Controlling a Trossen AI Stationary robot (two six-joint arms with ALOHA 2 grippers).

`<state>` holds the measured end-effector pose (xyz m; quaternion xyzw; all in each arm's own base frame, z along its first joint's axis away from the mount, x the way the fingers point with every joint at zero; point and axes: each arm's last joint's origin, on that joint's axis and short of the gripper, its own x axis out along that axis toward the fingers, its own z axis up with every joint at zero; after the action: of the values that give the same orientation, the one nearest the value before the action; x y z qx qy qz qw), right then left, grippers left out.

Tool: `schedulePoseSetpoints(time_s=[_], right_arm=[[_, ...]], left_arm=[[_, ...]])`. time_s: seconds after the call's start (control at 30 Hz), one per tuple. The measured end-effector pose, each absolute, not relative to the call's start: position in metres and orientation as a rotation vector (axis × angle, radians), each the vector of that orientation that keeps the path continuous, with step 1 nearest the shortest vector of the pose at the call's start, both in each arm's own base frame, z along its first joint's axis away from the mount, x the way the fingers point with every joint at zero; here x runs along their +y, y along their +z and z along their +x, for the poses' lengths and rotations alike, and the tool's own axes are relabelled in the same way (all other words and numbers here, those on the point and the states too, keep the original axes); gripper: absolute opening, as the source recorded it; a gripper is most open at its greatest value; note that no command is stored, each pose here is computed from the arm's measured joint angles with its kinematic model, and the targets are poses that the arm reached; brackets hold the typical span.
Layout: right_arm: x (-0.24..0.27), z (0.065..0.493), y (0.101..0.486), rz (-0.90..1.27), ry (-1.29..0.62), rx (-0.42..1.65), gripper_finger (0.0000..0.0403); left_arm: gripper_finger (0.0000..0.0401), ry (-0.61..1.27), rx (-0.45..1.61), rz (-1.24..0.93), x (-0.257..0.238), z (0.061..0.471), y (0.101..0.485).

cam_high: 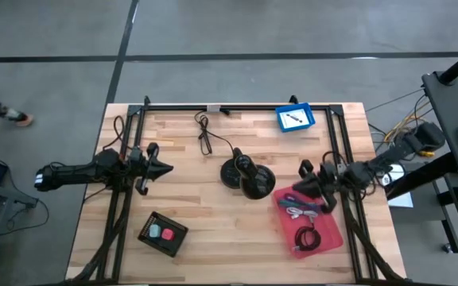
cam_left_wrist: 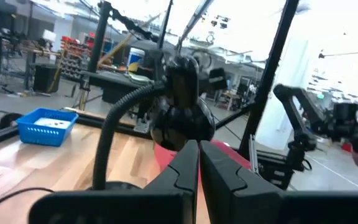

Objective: Pick and place items into bin
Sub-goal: Return to Home Position

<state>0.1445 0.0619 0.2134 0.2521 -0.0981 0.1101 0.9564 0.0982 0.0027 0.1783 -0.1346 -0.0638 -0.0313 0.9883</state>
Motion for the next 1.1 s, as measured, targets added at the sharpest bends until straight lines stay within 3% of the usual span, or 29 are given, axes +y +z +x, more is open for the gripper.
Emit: schedulePoseSetpoints(time_s=[0.2,0.5,0.7,1.1], right_arm=[[0.031,0.142,0.2,0.522,0.233,-0.223,0.0008],[0.01,0.132,0.202,0.186,0.165,-0.291,0.0008],[0.009,0.122,0.191,0.182,0.106,-0.154,0.0008],[0.006,0.095,0.182,0.243,0.079,-0.081,0.0008]], left_arm=[[0.0,-0.01,-0.15,-0.273,0.004,0.098,0.18],[0.0,-0.012,-0.153,-0.273,0.004,0.098,0.18],[0.0,-0.014,-0.158,-0.274,0.004,0.098,0.18],[0.0,-0.013,-0.141,-0.274,0.004,0.098,0.179]])
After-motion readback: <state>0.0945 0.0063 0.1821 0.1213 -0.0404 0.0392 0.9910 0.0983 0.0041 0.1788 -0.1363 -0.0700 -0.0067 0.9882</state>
